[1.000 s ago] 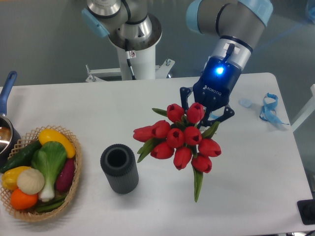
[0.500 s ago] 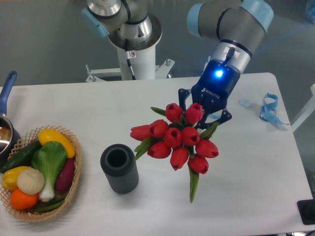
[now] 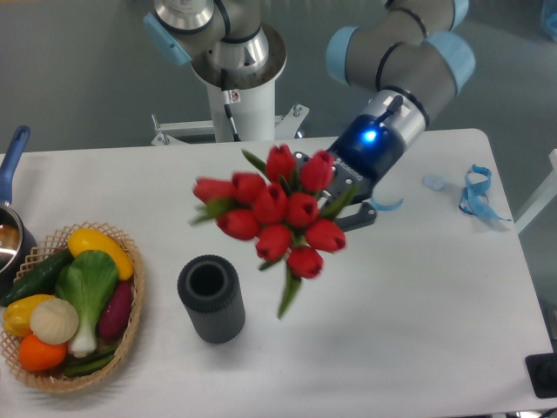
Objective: Insert the flowers into the vase
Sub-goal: 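Carry the tulip bouquet over the black vase, stems pointing down, then lower the tulip stems into the black vase opening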
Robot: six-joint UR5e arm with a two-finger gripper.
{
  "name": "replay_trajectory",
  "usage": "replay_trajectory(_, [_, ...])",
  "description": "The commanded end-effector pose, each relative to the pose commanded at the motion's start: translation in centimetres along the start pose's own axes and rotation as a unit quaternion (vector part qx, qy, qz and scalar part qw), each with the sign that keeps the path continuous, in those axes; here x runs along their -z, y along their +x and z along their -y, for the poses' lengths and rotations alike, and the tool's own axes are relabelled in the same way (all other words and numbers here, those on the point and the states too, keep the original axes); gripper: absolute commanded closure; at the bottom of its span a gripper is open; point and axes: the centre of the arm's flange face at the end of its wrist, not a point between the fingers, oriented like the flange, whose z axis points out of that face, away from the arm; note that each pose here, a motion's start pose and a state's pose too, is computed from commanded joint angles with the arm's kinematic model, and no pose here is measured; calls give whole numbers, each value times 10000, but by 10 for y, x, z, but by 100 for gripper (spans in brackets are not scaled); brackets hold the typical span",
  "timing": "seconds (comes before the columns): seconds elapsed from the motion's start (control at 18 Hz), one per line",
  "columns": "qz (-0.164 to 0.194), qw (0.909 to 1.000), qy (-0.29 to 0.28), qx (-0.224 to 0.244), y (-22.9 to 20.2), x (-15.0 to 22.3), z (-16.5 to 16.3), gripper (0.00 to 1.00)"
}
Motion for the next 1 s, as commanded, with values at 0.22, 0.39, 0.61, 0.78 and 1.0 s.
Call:
replay_trajectory(0.22, [-277, 9995, 153, -34, 19, -26, -8, 89])
replay_trajectory(0.39, [-360, 9992, 153, 29, 27, -35, -14, 89])
replay_trajectory(0.61, [-474, 9987, 152, 70, 35, -47, -17, 89])
replay_trajectory(0.78, [-517, 9985, 142, 124, 38, -52, -22, 89])
replay_trajectory(1.0, [-515, 9984, 118, 177, 40, -52, -35, 89])
